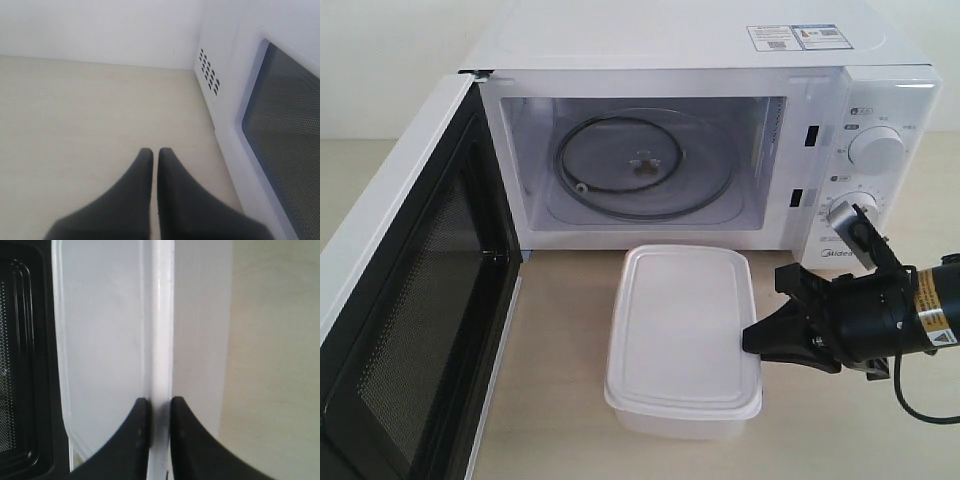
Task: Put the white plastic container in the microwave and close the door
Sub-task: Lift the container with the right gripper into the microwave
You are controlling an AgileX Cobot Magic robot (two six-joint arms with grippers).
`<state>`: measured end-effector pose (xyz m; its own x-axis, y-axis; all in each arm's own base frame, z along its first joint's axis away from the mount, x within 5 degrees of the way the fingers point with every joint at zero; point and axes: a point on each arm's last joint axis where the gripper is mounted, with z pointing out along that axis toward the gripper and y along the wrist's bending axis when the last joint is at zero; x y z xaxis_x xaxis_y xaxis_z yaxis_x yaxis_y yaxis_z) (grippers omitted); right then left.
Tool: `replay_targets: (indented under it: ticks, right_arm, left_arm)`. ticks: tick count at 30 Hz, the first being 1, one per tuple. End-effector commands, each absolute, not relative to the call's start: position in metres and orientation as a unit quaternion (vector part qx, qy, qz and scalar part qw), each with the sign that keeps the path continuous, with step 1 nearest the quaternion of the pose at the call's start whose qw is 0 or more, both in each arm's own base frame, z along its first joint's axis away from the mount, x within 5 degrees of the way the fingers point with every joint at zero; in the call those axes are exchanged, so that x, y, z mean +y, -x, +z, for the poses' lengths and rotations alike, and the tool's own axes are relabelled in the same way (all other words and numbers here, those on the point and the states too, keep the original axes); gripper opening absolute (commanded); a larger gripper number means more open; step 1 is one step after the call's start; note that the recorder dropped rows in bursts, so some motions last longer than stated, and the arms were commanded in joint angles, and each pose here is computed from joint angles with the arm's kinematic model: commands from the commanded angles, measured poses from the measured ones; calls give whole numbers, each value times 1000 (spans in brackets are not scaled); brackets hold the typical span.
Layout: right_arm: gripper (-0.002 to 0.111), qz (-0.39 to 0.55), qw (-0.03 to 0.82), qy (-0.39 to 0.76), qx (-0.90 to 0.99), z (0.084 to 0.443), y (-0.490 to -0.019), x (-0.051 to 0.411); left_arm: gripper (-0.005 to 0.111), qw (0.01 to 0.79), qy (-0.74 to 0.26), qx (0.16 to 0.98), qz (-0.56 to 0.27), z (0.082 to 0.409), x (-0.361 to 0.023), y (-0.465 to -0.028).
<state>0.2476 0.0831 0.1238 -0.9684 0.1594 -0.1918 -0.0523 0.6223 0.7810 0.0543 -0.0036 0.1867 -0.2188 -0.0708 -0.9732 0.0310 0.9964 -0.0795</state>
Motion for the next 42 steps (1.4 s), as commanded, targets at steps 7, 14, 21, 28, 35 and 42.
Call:
replay_targets:
  ticks: [7, 14, 21, 28, 35, 42]
  right_arm:
    - [0, 473, 129, 9, 872, 133, -245, 90]
    - [0, 495, 214, 3, 842, 159, -243, 118]
    - [0, 458, 253, -70, 849, 158, -232, 151]
    - [0, 446, 336, -220, 800, 165, -231, 174]
    - [0, 456, 363, -336, 740, 168, -236, 176]
    - [0, 467, 364, -349, 727, 162, -257, 193]
  left_arm:
    - [4, 625, 13, 780, -40, 186, -3, -54]
    - [4, 625, 13, 780, -40, 186, -3, -54]
    - [4, 625, 13, 780, -40, 186, -3, -54]
    - [4, 625, 13, 780, -40, 186, -3, -54]
    - [4, 625, 13, 780, -40, 186, -3, -54]
    - [4, 625, 13, 780, -40, 186, -3, -54]
